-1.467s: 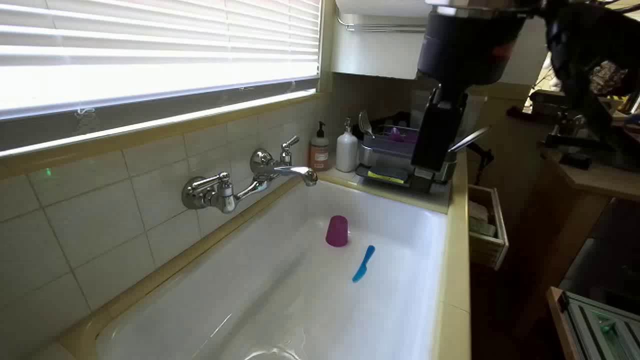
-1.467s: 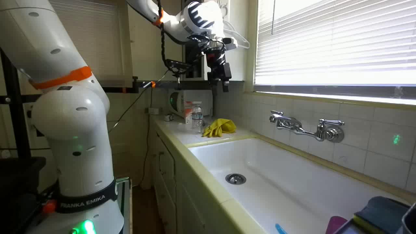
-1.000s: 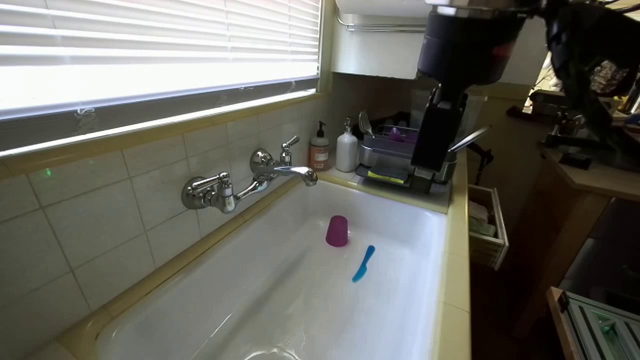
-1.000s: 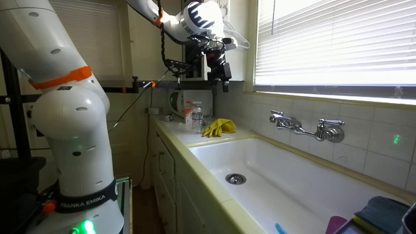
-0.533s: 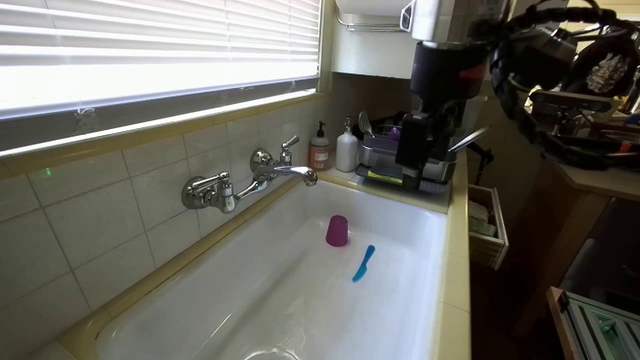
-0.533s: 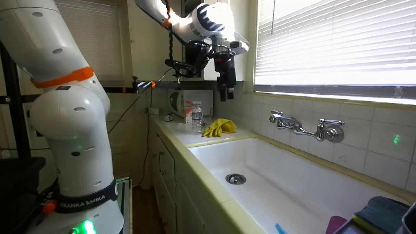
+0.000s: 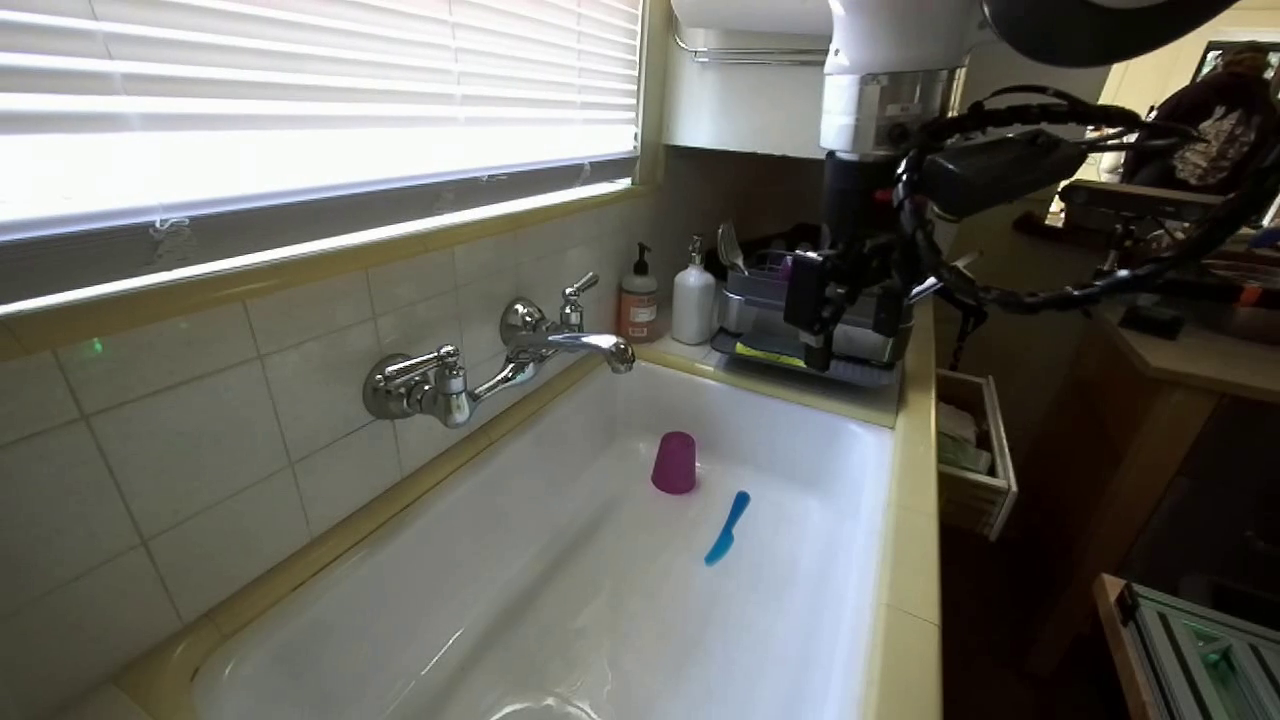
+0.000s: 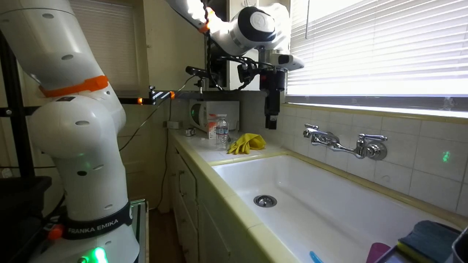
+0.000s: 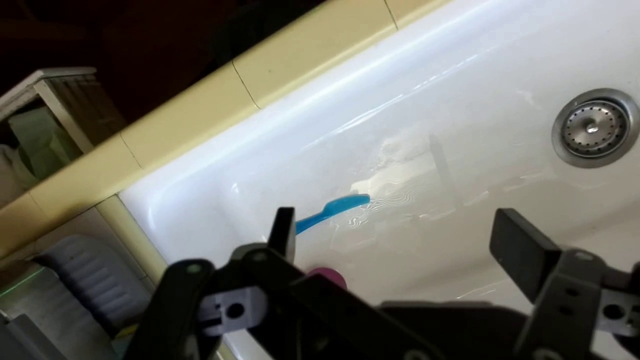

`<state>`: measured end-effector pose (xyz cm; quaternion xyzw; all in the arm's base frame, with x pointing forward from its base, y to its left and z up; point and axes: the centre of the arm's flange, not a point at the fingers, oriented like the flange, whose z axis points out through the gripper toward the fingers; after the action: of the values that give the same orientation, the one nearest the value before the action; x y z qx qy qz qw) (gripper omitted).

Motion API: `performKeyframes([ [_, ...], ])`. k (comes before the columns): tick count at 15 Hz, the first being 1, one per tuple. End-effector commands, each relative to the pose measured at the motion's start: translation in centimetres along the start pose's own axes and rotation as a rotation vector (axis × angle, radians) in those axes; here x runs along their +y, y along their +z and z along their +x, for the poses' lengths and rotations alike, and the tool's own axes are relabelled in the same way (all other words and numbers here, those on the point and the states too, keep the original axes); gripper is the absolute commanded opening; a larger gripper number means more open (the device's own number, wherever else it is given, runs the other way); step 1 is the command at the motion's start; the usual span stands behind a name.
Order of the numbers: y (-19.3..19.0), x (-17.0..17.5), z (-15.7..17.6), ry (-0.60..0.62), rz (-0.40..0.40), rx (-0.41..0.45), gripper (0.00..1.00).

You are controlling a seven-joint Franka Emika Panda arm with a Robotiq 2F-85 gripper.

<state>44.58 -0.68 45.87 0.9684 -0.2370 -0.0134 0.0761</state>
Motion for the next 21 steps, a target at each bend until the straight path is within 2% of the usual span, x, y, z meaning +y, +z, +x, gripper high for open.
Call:
performKeyframes([
  [1,0.2,0.2,0.2,0.003,-0.001,-0.004,1.0],
  [7,0.0,0.0,0.2,0.0,0.0,0.001,1.0],
  [9,1.0,0.2,1.8,0.118,-0.004,-0.009,1.0],
  [12,2.5,1.1,3.2,0.227,-0.003,-0.044,1.0],
  [21,8.6,3.0,9.8,0.385,0.05,-0.142,1.0],
])
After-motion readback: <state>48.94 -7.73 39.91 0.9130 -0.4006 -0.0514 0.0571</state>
